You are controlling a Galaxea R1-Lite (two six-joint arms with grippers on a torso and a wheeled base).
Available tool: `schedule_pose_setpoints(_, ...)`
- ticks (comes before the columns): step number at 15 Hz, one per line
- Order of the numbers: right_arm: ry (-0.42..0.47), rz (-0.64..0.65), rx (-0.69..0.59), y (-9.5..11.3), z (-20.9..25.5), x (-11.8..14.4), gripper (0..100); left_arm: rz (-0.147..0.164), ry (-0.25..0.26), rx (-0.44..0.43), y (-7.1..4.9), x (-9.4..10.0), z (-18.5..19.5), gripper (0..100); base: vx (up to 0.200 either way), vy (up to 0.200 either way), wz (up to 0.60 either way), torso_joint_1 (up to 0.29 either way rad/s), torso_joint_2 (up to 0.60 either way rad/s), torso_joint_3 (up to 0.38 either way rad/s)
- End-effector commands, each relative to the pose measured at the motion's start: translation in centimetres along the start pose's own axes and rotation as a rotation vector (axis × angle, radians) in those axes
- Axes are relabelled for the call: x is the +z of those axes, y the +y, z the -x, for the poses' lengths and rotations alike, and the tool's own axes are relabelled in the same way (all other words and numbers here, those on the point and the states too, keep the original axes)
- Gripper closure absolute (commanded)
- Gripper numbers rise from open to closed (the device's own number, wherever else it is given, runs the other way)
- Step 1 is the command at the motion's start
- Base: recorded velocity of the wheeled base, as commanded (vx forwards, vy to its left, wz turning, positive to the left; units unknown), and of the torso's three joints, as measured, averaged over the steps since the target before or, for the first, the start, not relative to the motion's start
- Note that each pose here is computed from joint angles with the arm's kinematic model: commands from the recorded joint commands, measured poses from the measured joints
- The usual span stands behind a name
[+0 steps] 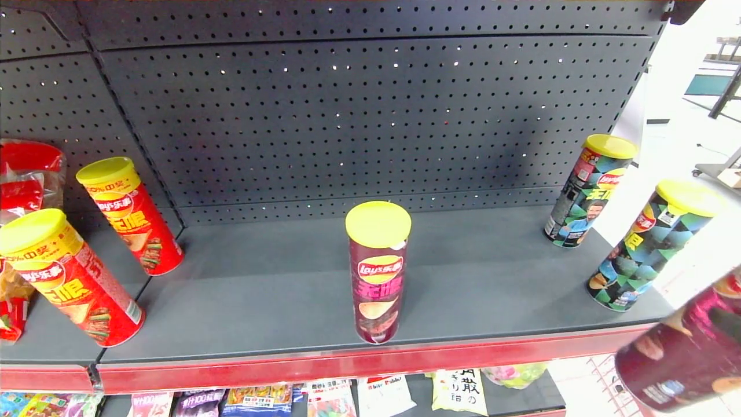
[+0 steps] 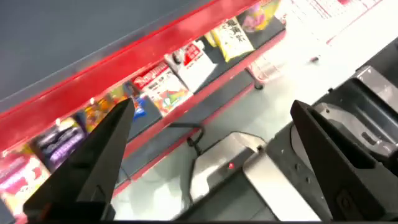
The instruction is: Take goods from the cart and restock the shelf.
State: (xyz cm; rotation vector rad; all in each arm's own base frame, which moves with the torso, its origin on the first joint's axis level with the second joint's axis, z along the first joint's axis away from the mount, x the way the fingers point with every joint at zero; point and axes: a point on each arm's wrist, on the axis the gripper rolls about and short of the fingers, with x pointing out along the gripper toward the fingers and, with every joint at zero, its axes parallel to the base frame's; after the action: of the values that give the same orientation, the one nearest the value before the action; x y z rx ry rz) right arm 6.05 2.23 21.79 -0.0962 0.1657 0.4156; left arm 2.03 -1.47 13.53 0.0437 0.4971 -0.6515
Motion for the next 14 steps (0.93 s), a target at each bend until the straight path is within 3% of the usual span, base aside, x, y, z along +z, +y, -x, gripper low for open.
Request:
schedule_pose_setpoints(1, 0.084, 0.026, 0.165, 0.4, -9.7, 4.0, 100, -0.06, -0.207, 0.041, -1.0, 0.0, 3.5, 0, 0.0, 0.0, 0.0, 0.0, 0.0, 0.0)
schedule_pose_setpoints(7, 0.13, 0.024, 0.201, 0.4, -21.7, 5.0, 100, -0.058, -0.201, 0.07, -0.9, -0.2, 3.4, 0, 0.0, 0.0, 0.0, 0.0, 0.0, 0.0)
schedule_pose_setpoints(14, 0.127, 0.032, 0.242, 1.9, -29.3, 5.4, 100, -0.055, -0.201, 0.097, -0.9, -0.2, 3.4, 0, 0.0, 0.0, 0.0, 0.0, 0.0, 0.0)
